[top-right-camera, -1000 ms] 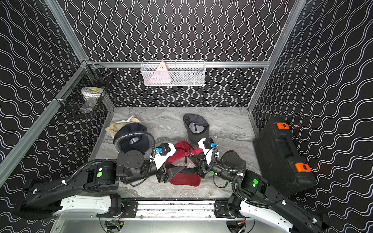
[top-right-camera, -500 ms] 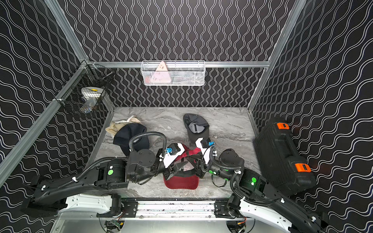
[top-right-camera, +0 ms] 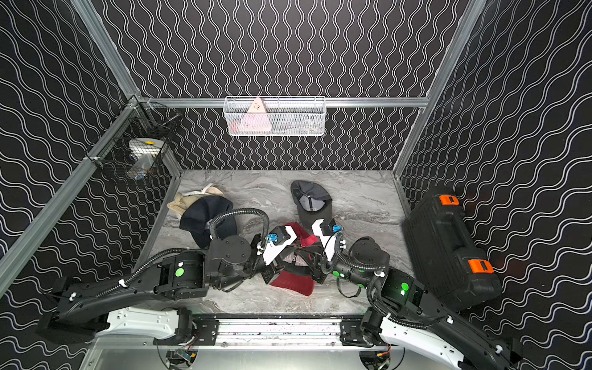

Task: Open the adjustable buckle of the baseball cap
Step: Pull the adjustable strap on the baseball cap.

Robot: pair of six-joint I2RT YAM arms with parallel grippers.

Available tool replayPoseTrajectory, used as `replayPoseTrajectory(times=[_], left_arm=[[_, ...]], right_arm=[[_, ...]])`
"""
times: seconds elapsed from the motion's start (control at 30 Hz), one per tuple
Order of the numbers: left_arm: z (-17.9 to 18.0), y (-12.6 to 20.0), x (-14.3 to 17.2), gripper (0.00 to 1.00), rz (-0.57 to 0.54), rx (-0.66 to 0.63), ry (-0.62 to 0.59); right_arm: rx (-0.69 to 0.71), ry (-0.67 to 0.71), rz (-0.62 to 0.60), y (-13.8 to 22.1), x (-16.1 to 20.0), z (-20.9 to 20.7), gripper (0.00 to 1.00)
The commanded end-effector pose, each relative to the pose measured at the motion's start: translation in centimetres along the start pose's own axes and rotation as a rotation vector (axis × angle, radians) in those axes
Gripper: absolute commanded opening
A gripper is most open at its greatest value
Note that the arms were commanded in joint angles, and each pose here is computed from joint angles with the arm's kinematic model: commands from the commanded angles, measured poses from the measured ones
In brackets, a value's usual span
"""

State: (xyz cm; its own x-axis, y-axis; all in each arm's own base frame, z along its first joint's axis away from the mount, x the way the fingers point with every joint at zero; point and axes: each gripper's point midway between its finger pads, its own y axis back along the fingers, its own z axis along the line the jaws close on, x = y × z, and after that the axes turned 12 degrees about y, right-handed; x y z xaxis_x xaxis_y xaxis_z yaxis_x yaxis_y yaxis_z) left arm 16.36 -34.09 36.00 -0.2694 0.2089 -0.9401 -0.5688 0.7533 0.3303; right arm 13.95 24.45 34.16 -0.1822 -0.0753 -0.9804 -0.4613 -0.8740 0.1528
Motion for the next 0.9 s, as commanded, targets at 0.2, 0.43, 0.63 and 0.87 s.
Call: replayPoseTrajectory(times=[0.2, 0.43, 0.63, 0.87], left_arm=[[0.3, 0.8, -0.9, 0.05, -0.035, -0.003, -0.002], [0.5, 1.1, -0.5, 0.05, -0.021, -0.005, 0.000], [0.6, 1.2, 0.3, 0.04, 0.003, -0.010, 0.001], [1.0, 1.3, 1.5, 0.04, 0.034, -0.021, -0.003]], right_arm=[[0.030, -0.034, -0.053, 0.5, -1.0, -0.5, 0.00], [0.073, -0.052, -0.094, 1.4, -1.6, -1.2, 0.00], [0.109, -0.059, -0.116, 2.0, -1.9, -1.8, 0.00], [0.144, -0.061, -0.142, 2.7, -2.2, -2.3, 0.00]])
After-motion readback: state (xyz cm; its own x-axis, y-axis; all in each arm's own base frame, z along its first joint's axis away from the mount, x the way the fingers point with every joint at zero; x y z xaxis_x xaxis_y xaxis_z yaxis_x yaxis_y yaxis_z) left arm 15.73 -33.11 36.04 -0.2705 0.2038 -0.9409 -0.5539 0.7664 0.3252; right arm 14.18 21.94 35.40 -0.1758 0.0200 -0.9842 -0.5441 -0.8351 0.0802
